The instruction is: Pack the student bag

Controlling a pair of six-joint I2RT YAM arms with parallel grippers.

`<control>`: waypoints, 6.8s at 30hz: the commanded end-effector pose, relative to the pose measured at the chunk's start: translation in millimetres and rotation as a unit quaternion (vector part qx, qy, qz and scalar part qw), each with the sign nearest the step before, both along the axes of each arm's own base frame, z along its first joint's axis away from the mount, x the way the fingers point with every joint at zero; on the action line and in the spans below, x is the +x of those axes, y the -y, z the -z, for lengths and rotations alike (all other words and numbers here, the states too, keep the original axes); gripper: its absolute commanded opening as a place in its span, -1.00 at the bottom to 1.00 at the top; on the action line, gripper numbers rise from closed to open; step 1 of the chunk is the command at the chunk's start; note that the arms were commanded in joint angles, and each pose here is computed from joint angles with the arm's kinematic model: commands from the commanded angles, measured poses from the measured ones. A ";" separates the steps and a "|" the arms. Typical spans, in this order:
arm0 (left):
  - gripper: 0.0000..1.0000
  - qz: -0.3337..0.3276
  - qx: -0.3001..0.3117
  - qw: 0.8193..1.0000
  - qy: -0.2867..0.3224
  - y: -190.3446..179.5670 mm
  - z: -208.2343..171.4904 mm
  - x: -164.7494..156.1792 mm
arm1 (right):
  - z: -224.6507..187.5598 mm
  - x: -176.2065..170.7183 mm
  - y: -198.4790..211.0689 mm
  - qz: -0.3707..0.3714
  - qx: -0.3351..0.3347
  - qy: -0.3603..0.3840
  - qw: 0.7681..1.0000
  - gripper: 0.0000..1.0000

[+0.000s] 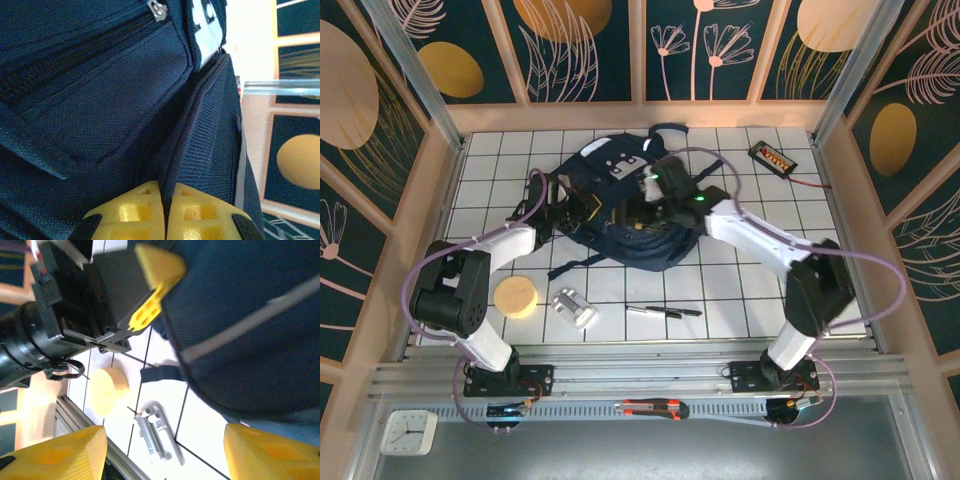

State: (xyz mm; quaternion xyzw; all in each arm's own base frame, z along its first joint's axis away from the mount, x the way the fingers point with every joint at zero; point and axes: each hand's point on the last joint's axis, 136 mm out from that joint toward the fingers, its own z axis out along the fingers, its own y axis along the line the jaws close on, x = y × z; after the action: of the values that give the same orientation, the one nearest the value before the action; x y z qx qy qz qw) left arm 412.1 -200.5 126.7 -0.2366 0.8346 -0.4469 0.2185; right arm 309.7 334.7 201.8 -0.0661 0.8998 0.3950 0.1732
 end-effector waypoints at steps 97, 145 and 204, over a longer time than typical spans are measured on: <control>-1.00 0.251 0.486 0.818 0.176 85.2 -41.8 38.4 | -109.2 121.9 153.5 0.192 0.043 0.247 0.949 0.98; -1.00 0.242 0.440 0.839 0.209 66.6 -61.8 43.5 | 180.4 -140.7 141.1 -0.522 -0.298 0.271 0.752 0.09; -1.00 0.227 0.405 0.862 0.204 75.7 -68.3 53.3 | -38.8 -48.3 117.7 -0.155 -0.057 0.404 0.900 -0.98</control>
State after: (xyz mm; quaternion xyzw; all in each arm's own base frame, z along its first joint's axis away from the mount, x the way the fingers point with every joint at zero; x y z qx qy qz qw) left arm 450.4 -275.8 178.0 0.1857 0.9165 -0.1328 0.3286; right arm 249.8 202.3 184.9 -0.4560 0.7668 0.2113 0.3994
